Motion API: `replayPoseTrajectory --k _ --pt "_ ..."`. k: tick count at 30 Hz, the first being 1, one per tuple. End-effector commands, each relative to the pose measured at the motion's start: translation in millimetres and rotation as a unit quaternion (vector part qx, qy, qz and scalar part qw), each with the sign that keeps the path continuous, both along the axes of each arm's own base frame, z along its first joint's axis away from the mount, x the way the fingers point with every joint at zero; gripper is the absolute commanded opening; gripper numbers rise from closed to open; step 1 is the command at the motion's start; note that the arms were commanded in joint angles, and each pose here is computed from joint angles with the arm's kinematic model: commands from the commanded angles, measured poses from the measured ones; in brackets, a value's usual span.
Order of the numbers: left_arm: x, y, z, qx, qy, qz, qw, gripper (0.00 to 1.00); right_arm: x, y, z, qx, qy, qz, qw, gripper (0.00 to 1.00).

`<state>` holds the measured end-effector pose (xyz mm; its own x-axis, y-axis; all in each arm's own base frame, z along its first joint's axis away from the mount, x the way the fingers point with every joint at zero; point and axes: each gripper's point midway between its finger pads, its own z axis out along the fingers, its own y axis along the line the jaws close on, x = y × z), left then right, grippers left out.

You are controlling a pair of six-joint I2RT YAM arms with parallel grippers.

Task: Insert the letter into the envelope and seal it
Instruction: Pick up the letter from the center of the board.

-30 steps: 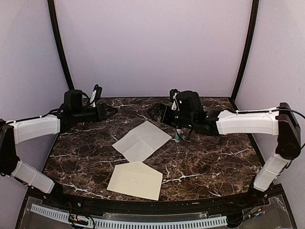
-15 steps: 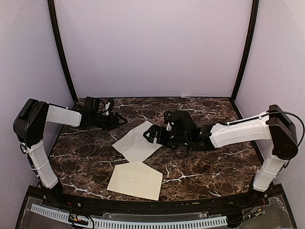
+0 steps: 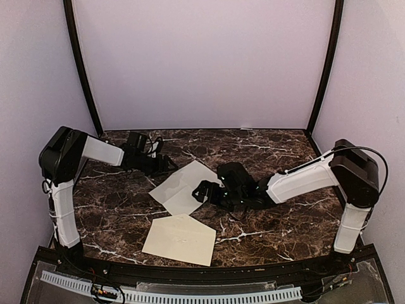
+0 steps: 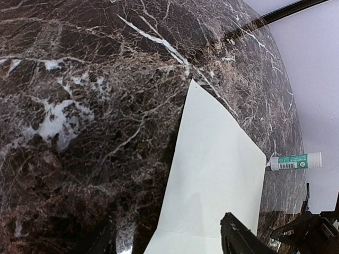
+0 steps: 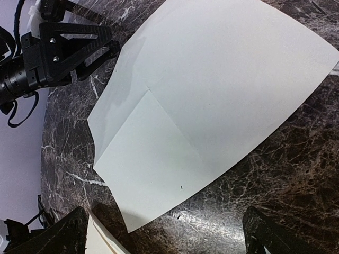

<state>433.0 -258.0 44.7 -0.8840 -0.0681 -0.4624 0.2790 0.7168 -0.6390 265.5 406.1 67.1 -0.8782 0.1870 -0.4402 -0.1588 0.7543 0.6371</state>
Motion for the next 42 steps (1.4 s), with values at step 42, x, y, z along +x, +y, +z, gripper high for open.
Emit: replayPoseTrajectory --k 42 --pt "-44.3 -29.6 -6.2 -0.036 0.087 -0.086 0.992 0.63 26.7 22.9 -24.8 0.016 0.0 -0.008 1.0 0.98"
